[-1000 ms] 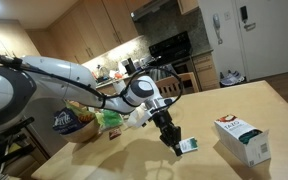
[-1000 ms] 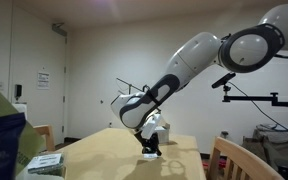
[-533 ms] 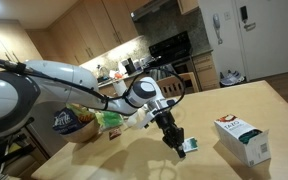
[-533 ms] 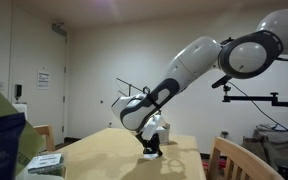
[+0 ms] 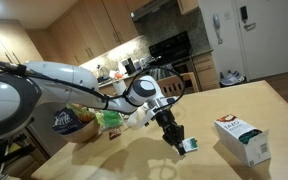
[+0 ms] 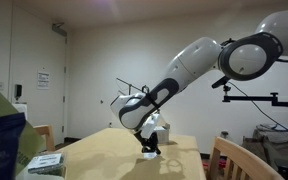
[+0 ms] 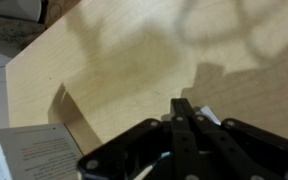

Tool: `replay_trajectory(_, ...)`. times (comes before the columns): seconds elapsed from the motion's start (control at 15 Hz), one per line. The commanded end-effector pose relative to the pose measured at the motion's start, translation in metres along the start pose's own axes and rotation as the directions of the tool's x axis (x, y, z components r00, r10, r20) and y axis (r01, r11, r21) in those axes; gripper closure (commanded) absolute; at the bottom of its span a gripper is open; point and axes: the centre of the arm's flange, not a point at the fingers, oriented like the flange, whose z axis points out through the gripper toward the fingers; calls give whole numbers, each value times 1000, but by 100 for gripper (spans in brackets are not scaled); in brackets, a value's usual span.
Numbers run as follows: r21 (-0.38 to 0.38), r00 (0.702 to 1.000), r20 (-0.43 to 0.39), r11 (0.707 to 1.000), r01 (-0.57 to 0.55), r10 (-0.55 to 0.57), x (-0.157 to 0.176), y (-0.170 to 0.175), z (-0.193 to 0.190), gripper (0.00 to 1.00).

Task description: Move the leaflet to the left

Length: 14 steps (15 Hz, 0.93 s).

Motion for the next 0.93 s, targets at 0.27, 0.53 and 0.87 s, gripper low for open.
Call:
replay_trajectory(0.27, 9, 999, 20, 999, 46, -46, 13, 3, -9, 100)
replay_trajectory(0.53, 11, 998, 45, 999, 45, -45, 12, 6, -6, 100)
replay_trajectory(0.87, 2, 997, 63, 999, 54, -54, 17, 3, -7, 100)
